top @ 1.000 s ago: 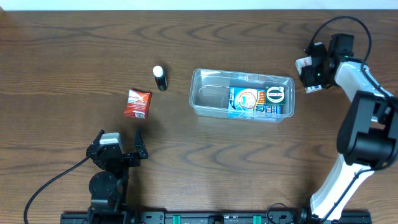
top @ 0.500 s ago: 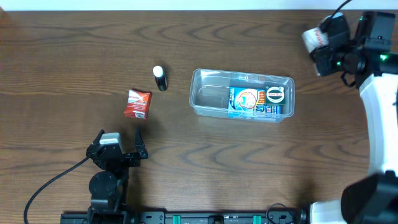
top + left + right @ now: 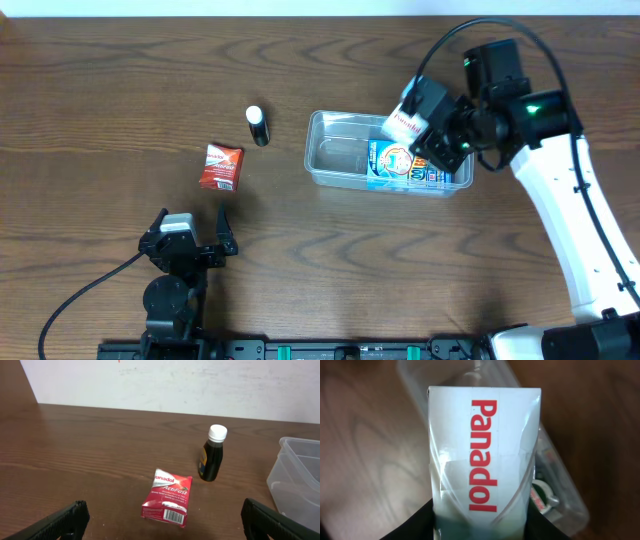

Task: Pack container
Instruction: 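Lift the white Panadol box and carry it over the container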

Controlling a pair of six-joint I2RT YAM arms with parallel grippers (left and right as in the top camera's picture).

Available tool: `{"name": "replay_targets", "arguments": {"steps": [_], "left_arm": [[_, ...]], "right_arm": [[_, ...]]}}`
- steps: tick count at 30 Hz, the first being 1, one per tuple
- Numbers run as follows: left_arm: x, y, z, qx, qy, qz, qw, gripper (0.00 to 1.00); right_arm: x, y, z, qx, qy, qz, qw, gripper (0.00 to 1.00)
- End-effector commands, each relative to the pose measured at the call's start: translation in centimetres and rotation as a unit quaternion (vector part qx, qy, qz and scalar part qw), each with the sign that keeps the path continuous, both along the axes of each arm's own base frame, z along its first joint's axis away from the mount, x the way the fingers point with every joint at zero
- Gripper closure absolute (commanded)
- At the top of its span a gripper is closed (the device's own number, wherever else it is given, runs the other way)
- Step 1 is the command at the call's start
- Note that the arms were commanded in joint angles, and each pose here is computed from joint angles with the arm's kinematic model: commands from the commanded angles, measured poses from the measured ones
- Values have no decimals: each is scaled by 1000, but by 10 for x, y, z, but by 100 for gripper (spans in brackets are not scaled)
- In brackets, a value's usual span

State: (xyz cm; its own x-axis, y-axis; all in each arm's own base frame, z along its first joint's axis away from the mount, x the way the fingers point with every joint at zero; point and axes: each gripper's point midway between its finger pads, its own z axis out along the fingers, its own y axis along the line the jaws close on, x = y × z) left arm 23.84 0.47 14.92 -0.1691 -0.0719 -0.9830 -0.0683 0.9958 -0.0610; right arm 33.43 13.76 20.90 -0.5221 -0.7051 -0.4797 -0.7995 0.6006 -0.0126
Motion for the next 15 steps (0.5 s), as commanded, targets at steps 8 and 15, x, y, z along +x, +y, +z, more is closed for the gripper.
{"name": "replay_targets", "arguments": {"steps": [8, 15], "left_arm": [[-1, -1, -8, 8, 14, -5, 1000, 2], [-1, -1, -8, 8, 14, -5, 1000, 2]], "right_arm": [[-26, 1, -41, -44, 28, 69, 996, 63], [-22, 0, -62, -50, 20, 80, 995, 61]]}}
